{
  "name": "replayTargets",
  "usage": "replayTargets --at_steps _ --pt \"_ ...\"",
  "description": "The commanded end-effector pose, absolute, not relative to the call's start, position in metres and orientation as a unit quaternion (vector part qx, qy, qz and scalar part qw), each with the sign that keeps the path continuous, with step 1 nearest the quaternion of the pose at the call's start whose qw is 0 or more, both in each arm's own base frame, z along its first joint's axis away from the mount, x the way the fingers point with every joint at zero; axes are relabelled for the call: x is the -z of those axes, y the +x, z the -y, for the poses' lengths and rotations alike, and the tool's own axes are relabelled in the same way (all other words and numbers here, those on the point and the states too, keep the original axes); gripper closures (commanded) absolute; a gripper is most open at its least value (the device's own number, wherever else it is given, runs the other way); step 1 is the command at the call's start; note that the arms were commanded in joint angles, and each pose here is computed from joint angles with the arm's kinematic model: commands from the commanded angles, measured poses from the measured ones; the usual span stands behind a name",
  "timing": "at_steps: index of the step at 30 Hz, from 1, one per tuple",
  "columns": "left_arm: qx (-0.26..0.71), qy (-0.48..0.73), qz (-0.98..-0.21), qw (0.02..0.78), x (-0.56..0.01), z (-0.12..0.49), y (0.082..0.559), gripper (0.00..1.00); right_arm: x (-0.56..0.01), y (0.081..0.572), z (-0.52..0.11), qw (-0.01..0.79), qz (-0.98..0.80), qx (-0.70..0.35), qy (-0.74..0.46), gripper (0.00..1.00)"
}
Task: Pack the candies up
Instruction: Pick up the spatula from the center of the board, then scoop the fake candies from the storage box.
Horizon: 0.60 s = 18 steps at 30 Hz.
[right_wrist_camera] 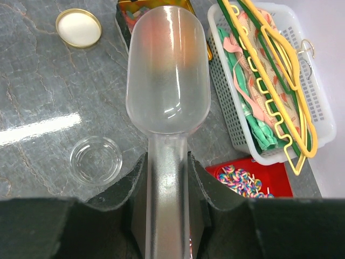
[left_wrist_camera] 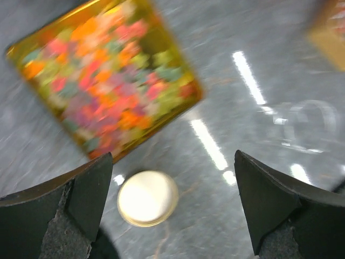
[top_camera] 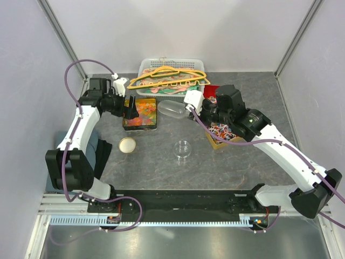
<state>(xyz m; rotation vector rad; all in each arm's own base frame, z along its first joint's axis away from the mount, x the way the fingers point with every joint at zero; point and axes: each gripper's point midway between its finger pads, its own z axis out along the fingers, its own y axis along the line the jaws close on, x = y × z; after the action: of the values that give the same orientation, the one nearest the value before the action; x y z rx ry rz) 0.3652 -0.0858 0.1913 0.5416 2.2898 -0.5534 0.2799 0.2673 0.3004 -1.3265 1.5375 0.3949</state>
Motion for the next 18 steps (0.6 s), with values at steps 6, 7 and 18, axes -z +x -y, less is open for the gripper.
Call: replayTargets --at_steps 6,7,18 --pt "0.024 0.12 -0.915 0.384 -0.153 0.017 0.41 0.01 -0.301 0.287 -0.27 0.526 -0.636 -0.16 -0.542 1.0" --pt "0.017 0.115 -0.917 0.381 -0.15 0.015 0.411 0.01 -0.298 0.286 -0.27 0.524 -0.637 -0.159 -0.543 1.0" --pt "-0.011 0.082 -0.937 0.338 -0.101 0.002 0.447 0.18 -0.29 0.284 -0.267 0.527 -0.633 -0.154 -0.546 1.0"
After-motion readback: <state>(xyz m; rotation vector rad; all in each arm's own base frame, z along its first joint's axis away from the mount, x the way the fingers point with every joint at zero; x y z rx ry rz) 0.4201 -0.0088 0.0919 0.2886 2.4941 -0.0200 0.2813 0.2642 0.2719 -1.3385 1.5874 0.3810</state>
